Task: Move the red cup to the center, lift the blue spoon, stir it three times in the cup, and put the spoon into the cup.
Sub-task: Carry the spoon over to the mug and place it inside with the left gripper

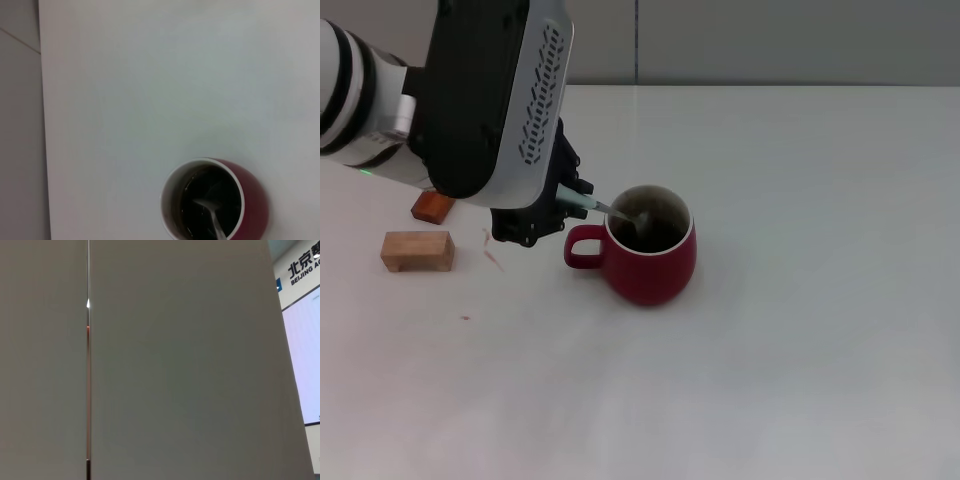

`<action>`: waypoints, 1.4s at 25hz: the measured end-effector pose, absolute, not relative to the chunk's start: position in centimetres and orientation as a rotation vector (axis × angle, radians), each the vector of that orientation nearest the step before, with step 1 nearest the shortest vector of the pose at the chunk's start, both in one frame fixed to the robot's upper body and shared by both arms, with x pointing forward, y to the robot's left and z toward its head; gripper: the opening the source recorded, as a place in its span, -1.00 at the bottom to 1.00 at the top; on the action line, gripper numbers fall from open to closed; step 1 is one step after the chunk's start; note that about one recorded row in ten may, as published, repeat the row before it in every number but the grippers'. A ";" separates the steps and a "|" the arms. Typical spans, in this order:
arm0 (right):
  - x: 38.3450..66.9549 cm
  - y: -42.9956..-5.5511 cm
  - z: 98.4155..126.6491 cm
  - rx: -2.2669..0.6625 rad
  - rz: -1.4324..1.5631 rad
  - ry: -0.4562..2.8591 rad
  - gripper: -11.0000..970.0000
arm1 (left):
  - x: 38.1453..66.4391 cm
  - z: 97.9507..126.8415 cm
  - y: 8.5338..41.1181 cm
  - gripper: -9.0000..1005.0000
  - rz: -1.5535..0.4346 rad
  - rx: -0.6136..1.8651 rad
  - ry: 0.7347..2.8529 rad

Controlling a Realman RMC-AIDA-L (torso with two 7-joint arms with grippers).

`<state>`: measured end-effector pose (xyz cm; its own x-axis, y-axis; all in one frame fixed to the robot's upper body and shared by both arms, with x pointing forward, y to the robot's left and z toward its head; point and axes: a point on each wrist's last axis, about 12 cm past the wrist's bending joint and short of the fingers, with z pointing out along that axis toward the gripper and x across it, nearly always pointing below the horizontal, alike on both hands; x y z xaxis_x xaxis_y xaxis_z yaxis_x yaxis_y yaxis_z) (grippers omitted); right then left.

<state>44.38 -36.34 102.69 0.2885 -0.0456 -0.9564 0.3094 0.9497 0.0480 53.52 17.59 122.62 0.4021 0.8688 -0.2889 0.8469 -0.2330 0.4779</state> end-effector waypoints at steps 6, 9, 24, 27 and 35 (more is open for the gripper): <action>44.4 -36.3 102.7 0.242 -0.240 1.259 0.42 | 53.5 122.4 16.4 -0.64 0.091 2.148 1.428; 44.3 -36.4 102.7 0.242 -0.243 1.258 0.42 | 53.5 122.3 16.0 -0.64 0.118 2.173 1.420; 44.2 -36.5 102.7 0.236 -0.252 1.255 0.42 | 53.6 121.4 14.0 -0.64 0.230 2.277 1.379; 44.3 -36.4 102.7 0.224 -0.268 1.258 0.42 | 53.6 121.4 13.7 -0.64 0.239 2.283 1.376; 44.3 -36.2 102.7 0.220 -0.272 1.261 0.42 | 53.5 121.2 13.0 -0.64 0.256 2.312 1.360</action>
<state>44.32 -36.22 102.69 0.2802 -0.0810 -0.9565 0.3213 0.9469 0.0139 53.51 13.03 121.17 0.4981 0.8648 -0.0631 0.7826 -0.4170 0.4621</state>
